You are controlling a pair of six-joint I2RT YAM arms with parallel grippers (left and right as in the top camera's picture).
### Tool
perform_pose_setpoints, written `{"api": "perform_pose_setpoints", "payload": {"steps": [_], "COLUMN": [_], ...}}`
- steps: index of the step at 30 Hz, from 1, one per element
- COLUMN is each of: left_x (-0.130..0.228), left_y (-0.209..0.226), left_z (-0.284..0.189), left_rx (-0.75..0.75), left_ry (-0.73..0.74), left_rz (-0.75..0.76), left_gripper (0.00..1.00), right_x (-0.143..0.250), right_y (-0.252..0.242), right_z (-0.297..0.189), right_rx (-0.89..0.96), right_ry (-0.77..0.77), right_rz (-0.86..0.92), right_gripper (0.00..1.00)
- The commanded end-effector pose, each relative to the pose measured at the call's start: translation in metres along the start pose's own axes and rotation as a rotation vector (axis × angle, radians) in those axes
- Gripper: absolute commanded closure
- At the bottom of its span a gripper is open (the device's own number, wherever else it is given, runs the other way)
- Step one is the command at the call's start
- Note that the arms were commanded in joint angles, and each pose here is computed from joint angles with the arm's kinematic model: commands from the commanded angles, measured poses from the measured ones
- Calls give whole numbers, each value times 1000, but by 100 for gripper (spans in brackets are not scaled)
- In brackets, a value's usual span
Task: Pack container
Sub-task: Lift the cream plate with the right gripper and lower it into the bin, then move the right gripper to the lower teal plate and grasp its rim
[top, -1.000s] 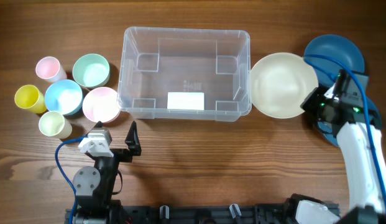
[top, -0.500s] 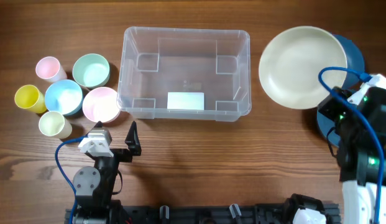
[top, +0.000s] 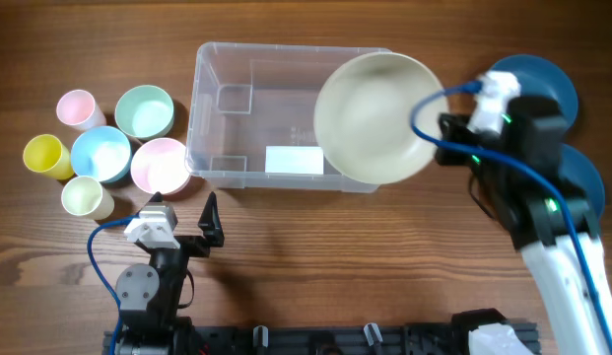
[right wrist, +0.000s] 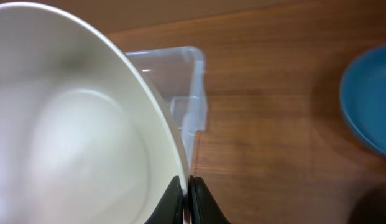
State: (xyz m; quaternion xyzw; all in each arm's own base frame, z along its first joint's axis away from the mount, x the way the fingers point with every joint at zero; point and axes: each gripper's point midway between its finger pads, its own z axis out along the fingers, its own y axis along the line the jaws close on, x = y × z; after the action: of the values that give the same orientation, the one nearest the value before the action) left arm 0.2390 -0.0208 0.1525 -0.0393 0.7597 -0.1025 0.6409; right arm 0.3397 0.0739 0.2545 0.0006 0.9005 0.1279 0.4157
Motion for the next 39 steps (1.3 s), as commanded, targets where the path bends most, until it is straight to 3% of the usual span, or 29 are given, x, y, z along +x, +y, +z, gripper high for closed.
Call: {"api": "perform_pose_setpoints", "payload": {"steps": [1,6,15,28,32,39], "left_x": [0,0,0,0,0,0], "left_y": [0,0,0,0,0,0], "left_z": [0,0,0,0,0,0], "left_rx": [0,0,0,0,-1,0], "left_ry": [-6,-6,-6,-6,-6,-6], "left_rz": [24,24,24,24,24,24], "left_gripper": [0,0,0,0,0,0], "right_x": [-31,-24,48,65,66,53], "right_y": [27,54,37,29,29,32], "right_z": [19,72,160,171,171,158], "right_rx": [50,95,180,209,209,201], "right_ry": [20,153,396,451,455,417], "right_rz": [-79,-152,-117,-146,-153,-130], "right_gripper": [96,96,96,96,73,70]}}
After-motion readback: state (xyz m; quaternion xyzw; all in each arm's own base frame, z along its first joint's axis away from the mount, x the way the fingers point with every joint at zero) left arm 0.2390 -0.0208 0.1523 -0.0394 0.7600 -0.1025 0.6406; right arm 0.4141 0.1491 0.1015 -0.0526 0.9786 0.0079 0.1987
